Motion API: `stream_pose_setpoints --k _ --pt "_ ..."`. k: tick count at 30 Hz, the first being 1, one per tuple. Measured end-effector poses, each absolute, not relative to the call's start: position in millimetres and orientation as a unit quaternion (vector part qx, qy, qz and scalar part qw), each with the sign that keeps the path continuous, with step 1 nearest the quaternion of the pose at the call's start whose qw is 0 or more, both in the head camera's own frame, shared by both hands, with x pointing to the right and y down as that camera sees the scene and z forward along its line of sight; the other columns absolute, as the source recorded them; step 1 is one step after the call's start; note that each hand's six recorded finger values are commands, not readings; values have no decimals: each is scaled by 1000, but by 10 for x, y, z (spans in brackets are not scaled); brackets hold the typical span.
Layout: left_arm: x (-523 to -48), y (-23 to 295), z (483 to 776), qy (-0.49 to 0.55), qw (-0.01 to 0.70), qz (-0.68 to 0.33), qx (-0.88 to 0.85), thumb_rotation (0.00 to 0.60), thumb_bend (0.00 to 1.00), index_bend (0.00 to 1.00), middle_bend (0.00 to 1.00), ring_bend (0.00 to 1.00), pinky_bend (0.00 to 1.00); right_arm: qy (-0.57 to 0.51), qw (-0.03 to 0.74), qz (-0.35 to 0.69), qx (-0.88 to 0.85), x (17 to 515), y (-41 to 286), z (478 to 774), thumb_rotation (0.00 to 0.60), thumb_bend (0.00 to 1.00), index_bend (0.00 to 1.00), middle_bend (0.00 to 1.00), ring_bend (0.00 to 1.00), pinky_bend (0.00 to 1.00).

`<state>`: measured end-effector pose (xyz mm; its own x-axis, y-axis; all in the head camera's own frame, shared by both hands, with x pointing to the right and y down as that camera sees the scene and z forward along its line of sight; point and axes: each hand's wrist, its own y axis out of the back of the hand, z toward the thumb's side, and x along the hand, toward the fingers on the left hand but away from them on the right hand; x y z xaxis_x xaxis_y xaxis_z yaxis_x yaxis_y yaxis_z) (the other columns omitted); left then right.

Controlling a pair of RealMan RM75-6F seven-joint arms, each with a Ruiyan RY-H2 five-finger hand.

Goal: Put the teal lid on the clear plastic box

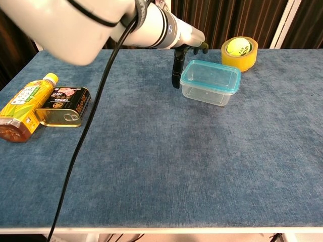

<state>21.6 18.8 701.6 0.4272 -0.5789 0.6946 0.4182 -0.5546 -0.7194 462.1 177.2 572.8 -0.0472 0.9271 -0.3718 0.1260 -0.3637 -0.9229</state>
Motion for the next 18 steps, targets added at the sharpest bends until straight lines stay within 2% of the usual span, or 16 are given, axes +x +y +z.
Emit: stream_pose_setpoints --k 7,18 --pt "395 442 6968 55 511 -463 -722 600 0 112 66 11 73 -443 349 573 -594 4605 1791 5714 600 36 0 0 0 0" --pt "475 611 7268 34 512 -458 -726 600 0 124 67 11 72 -447 348 576 -589 4634 1823 5687 600 36 0 0 0 0"
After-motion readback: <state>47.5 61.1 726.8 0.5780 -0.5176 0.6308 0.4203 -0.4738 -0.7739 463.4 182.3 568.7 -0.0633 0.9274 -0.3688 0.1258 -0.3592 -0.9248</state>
